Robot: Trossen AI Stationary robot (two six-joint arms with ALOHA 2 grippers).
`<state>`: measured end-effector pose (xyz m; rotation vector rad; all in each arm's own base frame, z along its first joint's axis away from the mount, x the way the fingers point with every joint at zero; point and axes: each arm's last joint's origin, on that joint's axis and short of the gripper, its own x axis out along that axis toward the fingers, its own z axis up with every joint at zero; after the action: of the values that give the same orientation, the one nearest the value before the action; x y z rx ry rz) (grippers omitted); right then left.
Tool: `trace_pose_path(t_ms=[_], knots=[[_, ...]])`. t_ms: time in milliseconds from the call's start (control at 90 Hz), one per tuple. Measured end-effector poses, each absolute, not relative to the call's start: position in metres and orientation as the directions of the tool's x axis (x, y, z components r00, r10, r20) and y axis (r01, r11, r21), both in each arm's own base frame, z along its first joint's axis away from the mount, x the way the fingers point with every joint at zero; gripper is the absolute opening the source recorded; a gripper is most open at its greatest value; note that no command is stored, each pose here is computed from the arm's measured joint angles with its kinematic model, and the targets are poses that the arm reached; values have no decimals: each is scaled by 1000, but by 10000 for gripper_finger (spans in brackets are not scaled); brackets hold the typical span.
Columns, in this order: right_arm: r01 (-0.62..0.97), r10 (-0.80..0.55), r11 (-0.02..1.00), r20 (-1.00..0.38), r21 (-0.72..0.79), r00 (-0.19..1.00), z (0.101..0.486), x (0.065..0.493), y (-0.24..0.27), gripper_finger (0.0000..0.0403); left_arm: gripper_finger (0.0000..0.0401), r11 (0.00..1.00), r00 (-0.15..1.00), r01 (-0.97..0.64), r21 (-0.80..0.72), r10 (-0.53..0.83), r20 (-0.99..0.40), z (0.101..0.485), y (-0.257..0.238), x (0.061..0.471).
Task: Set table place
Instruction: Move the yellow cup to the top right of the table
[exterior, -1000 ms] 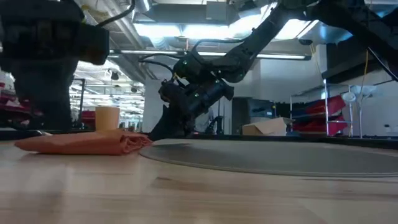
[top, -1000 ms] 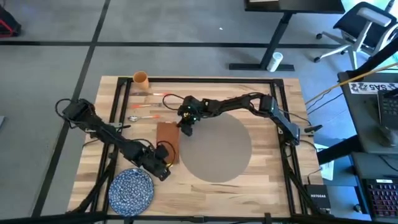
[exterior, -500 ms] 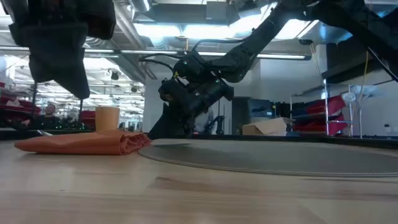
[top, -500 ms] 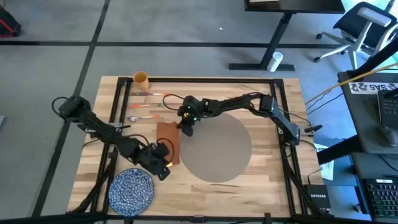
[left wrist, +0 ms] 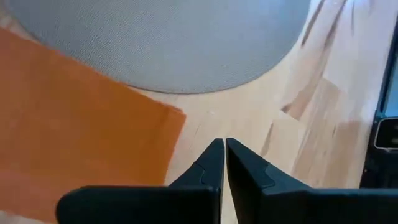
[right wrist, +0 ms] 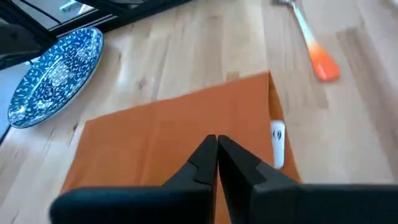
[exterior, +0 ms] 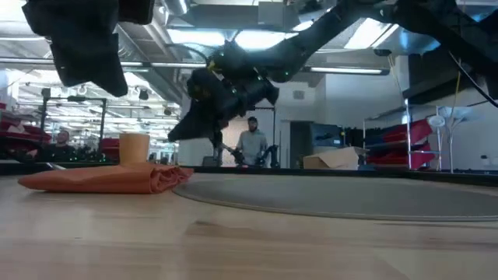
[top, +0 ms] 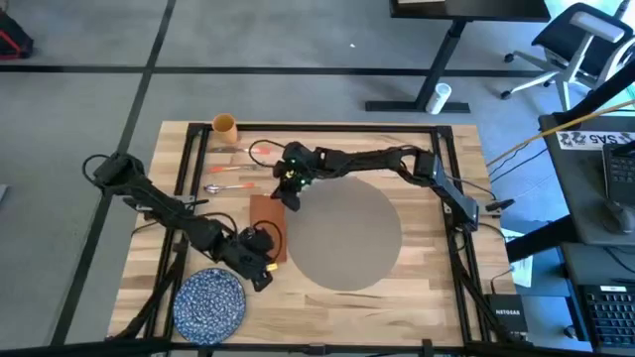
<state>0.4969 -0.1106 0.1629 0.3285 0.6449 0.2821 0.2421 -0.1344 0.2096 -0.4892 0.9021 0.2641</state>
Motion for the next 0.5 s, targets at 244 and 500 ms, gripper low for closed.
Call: trace_pose_path(t_ms=[244, 500], knots=[[-240, 406, 903, -520, 357, 751, 193, 504, -111, 0, 0, 861, 663, -437, -260, 113, -740, 240, -119, 223], [-346, 500, 855, -436, 387, 748, 216, 509, -110, 0, 0, 871, 799, -422, -252, 226, -557, 287, -93, 195]])
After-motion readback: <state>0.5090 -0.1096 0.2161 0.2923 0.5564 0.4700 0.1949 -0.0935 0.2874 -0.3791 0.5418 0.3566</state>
